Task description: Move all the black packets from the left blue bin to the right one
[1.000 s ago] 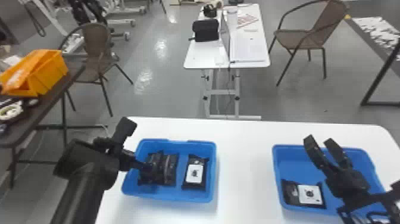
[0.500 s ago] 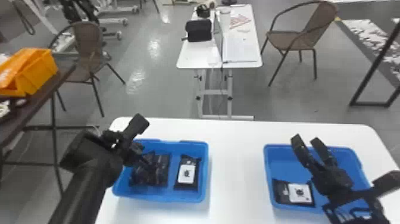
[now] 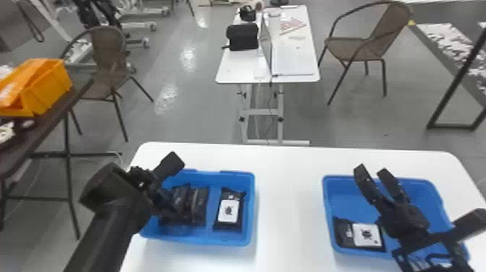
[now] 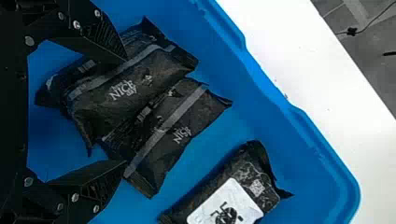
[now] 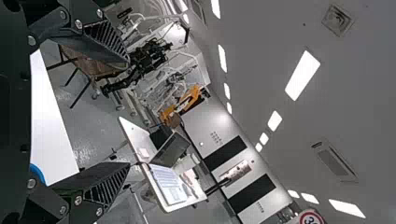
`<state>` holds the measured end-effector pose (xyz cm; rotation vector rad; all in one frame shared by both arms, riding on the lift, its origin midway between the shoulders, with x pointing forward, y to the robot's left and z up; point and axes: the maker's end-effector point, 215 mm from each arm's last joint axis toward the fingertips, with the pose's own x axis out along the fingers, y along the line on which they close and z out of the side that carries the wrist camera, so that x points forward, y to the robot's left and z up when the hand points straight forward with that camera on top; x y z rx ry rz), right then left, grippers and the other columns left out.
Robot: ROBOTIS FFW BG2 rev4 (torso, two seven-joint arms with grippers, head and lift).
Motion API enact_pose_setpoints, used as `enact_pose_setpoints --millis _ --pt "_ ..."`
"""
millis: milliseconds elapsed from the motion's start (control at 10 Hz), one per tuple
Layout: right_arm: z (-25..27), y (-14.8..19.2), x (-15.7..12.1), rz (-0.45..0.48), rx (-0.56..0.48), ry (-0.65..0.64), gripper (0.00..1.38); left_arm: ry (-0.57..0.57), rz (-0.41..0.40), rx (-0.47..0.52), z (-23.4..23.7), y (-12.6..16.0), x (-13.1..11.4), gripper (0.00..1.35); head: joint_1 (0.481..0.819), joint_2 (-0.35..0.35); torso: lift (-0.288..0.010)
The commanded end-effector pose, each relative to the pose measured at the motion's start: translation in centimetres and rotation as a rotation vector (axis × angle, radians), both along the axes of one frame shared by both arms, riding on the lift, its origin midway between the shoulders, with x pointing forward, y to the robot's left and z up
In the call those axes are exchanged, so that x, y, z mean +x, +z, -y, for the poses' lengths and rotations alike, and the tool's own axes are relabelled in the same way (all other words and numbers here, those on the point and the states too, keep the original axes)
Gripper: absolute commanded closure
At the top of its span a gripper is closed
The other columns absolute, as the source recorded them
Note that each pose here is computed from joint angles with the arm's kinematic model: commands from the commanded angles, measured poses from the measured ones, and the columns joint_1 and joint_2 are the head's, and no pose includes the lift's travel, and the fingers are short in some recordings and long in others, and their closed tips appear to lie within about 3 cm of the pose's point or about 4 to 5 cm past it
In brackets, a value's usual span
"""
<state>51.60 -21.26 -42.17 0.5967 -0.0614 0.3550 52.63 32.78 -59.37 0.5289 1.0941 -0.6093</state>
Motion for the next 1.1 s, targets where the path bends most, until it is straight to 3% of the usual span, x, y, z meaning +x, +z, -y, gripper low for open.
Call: enact_pose_setpoints --millis 0,200,300,400,600,800,1000 --pt "-0.1 0.0 0.0 0.000 0.003 0.002 0.25 -0.001 -0.033 0.034 -1.1 -0.8 -0.8 0.40 0.695 0.118 0.000" --pt "-0.2 -0.1 0.0 -0.002 0.012 0.001 0.25 -0.024 -0.035 0.050 -1.1 -0.9 -0.9 0.92 0.695 0.136 0.000" --pt "-0.2 0.0 0.0 0.001 0.014 0.003 0.25 -0.029 -0.037 0.045 -0.5 -0.8 -0.8 1.11 0.695 0.137 0.000" --pt "-0.1 0.1 -0.1 0.002 0.014 0.004 0.25 -0.033 -0.037 0.030 -0.1 -0.3 -0.7 1.21 0.695 0.135 0.000" --pt "-0.2 0.1 -0.1 0.003 0.015 0.005 0.25 -0.059 0.026 0.036 0.0 2.6 -0.6 1.21 0.695 0.124 0.000" --pt "-0.3 0.0 -0.4 0.002 0.016 0.006 0.25 -0.072 0.141 0.062 0.3 6.3 -1.2 1.21 0.695 0.125 0.000" --pt "-0.7 0.4 -0.3 0.013 0.016 0.019 0.25 -0.204 0.304 0.117 4.5 11.5 -0.1 1.21 0.695 0.122 0.000"
